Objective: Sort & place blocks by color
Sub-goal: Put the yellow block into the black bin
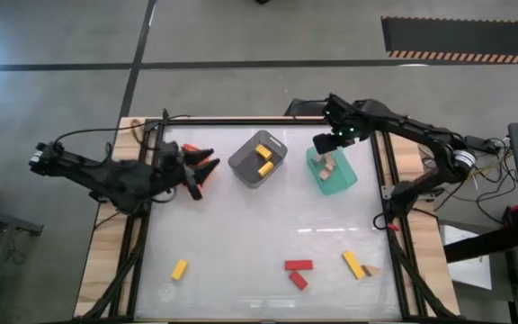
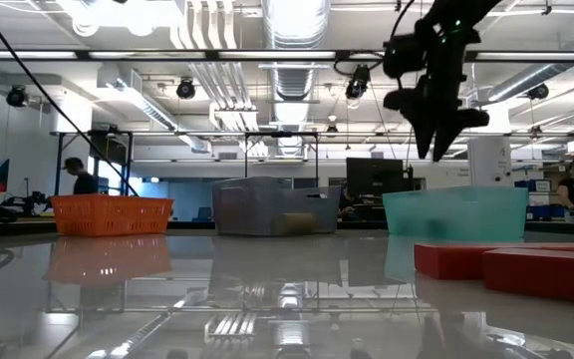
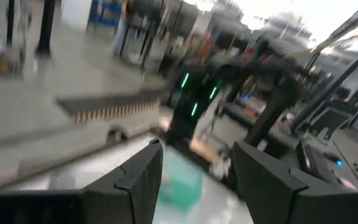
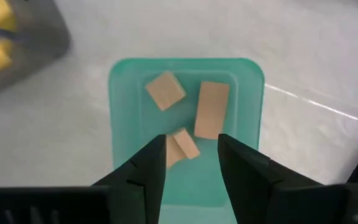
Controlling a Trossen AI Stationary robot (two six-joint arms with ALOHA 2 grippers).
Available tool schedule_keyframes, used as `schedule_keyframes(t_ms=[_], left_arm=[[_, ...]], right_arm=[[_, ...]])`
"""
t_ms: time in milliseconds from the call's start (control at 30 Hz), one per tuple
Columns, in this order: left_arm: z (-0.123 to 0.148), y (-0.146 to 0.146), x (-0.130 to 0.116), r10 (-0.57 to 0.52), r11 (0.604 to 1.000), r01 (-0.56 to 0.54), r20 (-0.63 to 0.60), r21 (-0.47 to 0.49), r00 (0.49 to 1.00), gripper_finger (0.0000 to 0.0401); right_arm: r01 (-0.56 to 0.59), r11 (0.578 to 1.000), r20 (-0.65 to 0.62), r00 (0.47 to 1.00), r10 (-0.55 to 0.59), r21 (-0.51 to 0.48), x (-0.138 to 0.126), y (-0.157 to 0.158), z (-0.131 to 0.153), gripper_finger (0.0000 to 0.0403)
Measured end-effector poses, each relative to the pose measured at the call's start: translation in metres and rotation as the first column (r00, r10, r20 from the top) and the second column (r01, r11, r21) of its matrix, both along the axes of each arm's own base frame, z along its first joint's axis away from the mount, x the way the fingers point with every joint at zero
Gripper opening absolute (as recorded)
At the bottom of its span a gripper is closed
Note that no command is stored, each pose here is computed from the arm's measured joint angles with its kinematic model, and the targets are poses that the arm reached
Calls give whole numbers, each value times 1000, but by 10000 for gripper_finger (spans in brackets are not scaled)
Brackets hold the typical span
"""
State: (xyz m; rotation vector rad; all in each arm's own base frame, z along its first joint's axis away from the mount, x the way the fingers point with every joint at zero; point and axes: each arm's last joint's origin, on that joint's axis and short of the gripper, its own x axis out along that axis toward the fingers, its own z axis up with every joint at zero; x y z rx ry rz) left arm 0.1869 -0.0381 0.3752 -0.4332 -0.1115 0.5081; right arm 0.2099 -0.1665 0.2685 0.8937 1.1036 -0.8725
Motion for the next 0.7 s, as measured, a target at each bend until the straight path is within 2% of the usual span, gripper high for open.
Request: schedule_keyframes(t_ms=[167,267,333,467,533,567,633,700], left_arm=[[-30,-6,12,-54,972,27,-109,-231,993,180],[-50,-11,17,-150,912,55,-207,-406,967,180],[-64,-15,20,-237,840,56,-271,-540,933,180],[-94,-28,27,-452,637,-34,-409,-770,793,180],[-109,-35,30,-550,537,-131,-463,-834,696,180],[-117,-40,32,-592,499,-180,-486,-847,643,180],[-131,-51,36,-669,452,-250,-510,-857,540,180],[-145,-62,39,-720,436,-299,-529,-849,450,180]], right_arm=[[26,998,69,997,-23,-51,-11,9,20,128],[36,996,109,994,-28,-80,-16,13,29,127],[40,994,139,990,-26,-102,-18,15,35,128],[44,991,173,985,-22,-127,-19,16,40,126],[44,991,172,985,-21,-127,-20,16,40,125],[43,991,172,985,-20,-128,-20,16,40,125],[38,991,171,985,-16,-129,-19,16,40,127],[30,991,168,986,-7,-132,-19,17,40,128]])
